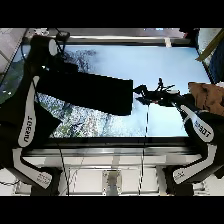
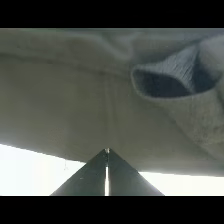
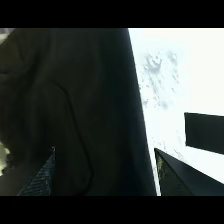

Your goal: Fold the clothes and pants, and hang the long-sleeved shirts on hangers.

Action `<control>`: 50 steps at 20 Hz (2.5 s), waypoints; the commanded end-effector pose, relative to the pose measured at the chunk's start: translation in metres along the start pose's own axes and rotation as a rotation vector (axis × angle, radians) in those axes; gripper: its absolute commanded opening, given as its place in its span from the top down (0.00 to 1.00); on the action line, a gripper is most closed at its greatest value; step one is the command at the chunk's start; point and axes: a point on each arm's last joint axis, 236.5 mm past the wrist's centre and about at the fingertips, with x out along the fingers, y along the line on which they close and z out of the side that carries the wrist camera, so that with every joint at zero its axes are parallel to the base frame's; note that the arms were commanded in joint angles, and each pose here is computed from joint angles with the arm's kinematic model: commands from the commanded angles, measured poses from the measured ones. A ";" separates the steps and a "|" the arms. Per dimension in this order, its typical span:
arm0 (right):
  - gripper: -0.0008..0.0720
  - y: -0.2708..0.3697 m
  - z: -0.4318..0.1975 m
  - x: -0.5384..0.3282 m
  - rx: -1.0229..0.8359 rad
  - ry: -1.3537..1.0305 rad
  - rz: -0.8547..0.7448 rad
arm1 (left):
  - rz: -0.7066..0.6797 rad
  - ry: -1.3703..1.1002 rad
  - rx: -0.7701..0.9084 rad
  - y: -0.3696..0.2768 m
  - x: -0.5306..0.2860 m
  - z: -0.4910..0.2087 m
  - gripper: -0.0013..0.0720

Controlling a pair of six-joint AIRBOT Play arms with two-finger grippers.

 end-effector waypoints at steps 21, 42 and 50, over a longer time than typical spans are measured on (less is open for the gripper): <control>0.96 0.041 -0.001 -0.178 -0.330 0.151 -0.220 | -0.191 0.085 -0.032 -0.055 -0.011 -0.037 0.97; 0.97 0.182 0.010 -0.095 -0.353 -0.084 -0.044 | -0.475 -0.041 0.035 -0.178 0.030 -0.002 0.97; 0.96 0.253 -0.117 0.127 -0.447 0.079 0.110 | -0.381 -0.052 -0.028 -0.030 -0.049 -0.021 0.97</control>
